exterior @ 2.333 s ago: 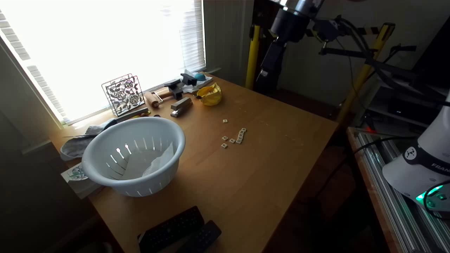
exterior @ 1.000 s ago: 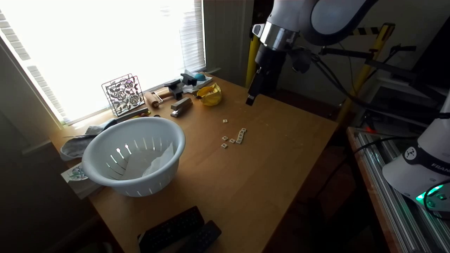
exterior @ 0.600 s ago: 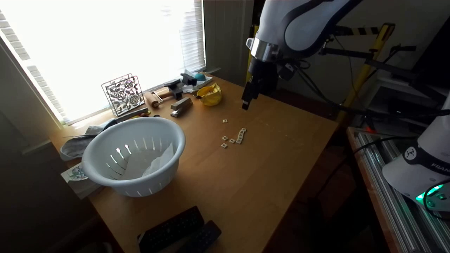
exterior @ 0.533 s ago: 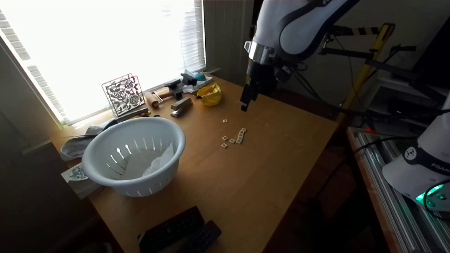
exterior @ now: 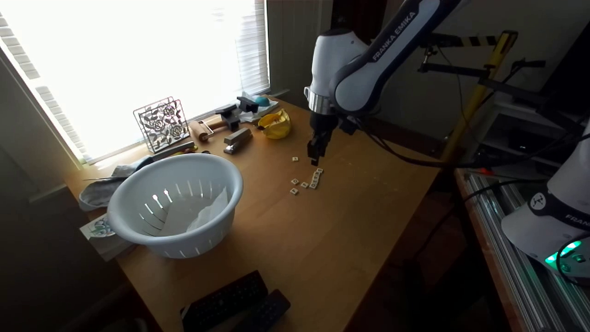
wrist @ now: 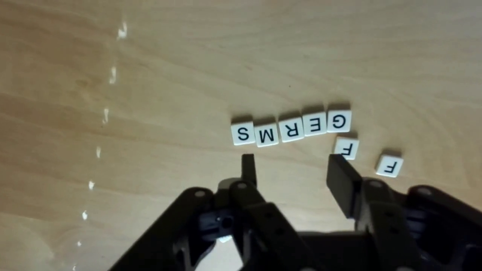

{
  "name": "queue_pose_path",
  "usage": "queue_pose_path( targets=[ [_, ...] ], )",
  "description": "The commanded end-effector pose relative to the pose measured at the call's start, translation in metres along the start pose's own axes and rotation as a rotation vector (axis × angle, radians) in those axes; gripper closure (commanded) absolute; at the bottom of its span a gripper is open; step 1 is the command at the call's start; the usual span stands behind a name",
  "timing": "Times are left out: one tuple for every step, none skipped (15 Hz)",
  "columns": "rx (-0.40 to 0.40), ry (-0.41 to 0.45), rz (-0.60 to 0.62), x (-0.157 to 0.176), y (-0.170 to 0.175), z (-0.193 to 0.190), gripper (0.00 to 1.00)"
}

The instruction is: Slide the letter R backwards then put the rest of the letters together

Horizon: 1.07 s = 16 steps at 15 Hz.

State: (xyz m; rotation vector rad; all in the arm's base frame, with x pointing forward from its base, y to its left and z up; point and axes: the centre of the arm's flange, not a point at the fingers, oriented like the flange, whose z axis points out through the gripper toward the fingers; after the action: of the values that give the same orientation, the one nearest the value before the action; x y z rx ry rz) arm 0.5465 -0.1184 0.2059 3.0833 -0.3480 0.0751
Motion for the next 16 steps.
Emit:
queue_pose_path(
  targets=[
    [-0.031,-0.04,-0.001,0.011,-0.011,0.022,0.78],
    [-0.031,-0.051,-0.004,0.01,-0.014,0.026,0.84],
    [-0.03,-0.06,-0.005,0.008,-0.017,0.03,0.91],
    [-0.031,-0.066,-0.007,0.008,-0.019,0.033,0.98],
    [-0.03,-0.073,-0.005,0.008,-0.021,0.035,1.0],
    [-0.032,-0.077,-0.003,0.008,-0.022,0.037,1.0],
    [-0.032,-0.079,-0.002,0.01,-0.023,0.038,1.0],
    [-0.03,-0.078,0.002,0.012,-0.024,0.04,1.0],
    [-0.027,-0.078,0.006,0.014,-0.024,0.041,1.0],
    [-0.026,-0.077,0.008,0.015,-0.025,0.042,1.0],
    [-0.025,-0.074,0.009,0.017,-0.025,0.043,1.0],
    [-0.022,-0.074,0.01,0.019,-0.026,0.044,1.0],
    [-0.021,-0.074,0.01,0.021,-0.026,0.046,1.0],
    [-0.021,-0.075,0.009,0.022,-0.027,0.047,1.0],
    [-0.021,-0.077,0.008,0.023,-0.028,0.049,1.0],
    [-0.022,-0.083,0.007,0.023,-0.029,0.051,1.0]
  ],
)
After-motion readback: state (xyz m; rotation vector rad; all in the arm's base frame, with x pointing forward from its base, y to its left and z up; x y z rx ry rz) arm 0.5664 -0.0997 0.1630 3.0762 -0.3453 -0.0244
